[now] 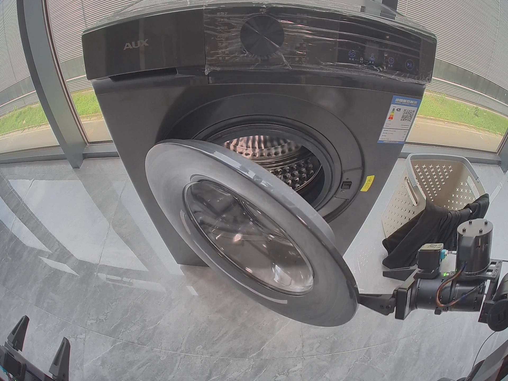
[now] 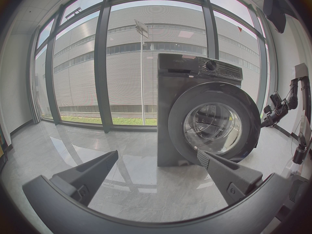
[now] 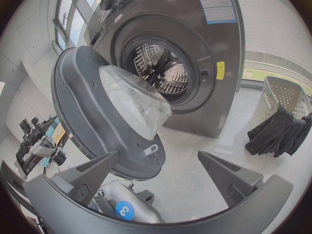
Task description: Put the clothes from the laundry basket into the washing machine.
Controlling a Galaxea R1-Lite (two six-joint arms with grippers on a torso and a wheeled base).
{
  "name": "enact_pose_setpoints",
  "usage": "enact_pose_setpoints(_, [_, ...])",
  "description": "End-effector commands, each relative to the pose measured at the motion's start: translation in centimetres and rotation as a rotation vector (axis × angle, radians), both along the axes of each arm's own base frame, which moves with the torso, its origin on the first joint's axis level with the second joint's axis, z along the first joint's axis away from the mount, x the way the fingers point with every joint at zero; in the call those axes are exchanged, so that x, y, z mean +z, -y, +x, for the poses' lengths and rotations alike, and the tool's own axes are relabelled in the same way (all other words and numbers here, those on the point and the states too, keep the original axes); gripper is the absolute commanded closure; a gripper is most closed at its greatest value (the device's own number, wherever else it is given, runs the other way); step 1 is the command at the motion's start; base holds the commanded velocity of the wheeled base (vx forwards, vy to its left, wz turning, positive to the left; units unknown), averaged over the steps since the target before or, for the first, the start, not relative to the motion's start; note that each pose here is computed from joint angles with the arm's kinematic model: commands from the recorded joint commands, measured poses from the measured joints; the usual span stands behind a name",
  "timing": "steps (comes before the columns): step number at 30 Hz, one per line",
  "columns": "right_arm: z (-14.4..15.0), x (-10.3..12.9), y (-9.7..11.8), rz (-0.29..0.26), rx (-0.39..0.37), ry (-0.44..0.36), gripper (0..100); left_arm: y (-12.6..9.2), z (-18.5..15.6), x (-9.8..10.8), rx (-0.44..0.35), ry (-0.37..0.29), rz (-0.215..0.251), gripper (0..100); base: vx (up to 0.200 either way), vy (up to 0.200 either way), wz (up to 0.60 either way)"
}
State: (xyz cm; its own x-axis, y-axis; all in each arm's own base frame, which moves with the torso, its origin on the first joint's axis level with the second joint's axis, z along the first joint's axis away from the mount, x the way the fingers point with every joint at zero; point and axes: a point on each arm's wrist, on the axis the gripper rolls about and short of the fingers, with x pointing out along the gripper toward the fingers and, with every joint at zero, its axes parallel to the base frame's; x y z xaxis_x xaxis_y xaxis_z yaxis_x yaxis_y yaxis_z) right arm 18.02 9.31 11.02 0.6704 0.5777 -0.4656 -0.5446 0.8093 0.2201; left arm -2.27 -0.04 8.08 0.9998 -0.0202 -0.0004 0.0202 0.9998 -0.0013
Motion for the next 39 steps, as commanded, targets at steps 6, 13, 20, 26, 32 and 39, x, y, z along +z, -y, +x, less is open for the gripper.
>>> enact_pose_setpoints(6, [-1.9,-0.1,-1.4,0.015,0.105,0.005,0,0.0,0.0,-0.5,0.000,-0.001,0.000,0,0.000,0.000,0.00])
enact_pose_setpoints(13, [1.3,0.0,-1.5,0.001,-0.032,0.013,0,0.0,0.0,-0.5,0.000,0.000,0.000,0,0.000,0.000,0.00])
enact_pose_setpoints(20, [5.6,-1.8,-3.5,-0.016,-0.126,0.002,0,0.0,0.0,-0.5,0.000,0.000,0.000,0,0.000,0.000,0.00])
enact_pose_setpoints(26, [8.4,-4.6,-5.2,-0.044,-0.163,0.007,0,0.0,0.0,-0.5,-0.001,-0.003,0.000,0,0.000,0.000,0.00])
enact_pose_setpoints(32, [10.0,-6.1,-6.5,-0.057,-0.171,0.008,0,0.0,0.0,-0.5,-0.001,-0.001,0.000,0,0.000,0.000,0.00])
enact_pose_setpoints(39, [9.0,-6.2,-7.8,-0.056,-0.114,0.003,0,0.0,0.0,-0.5,-0.001,-0.003,0.000,0,0.000,0.000,0.00])
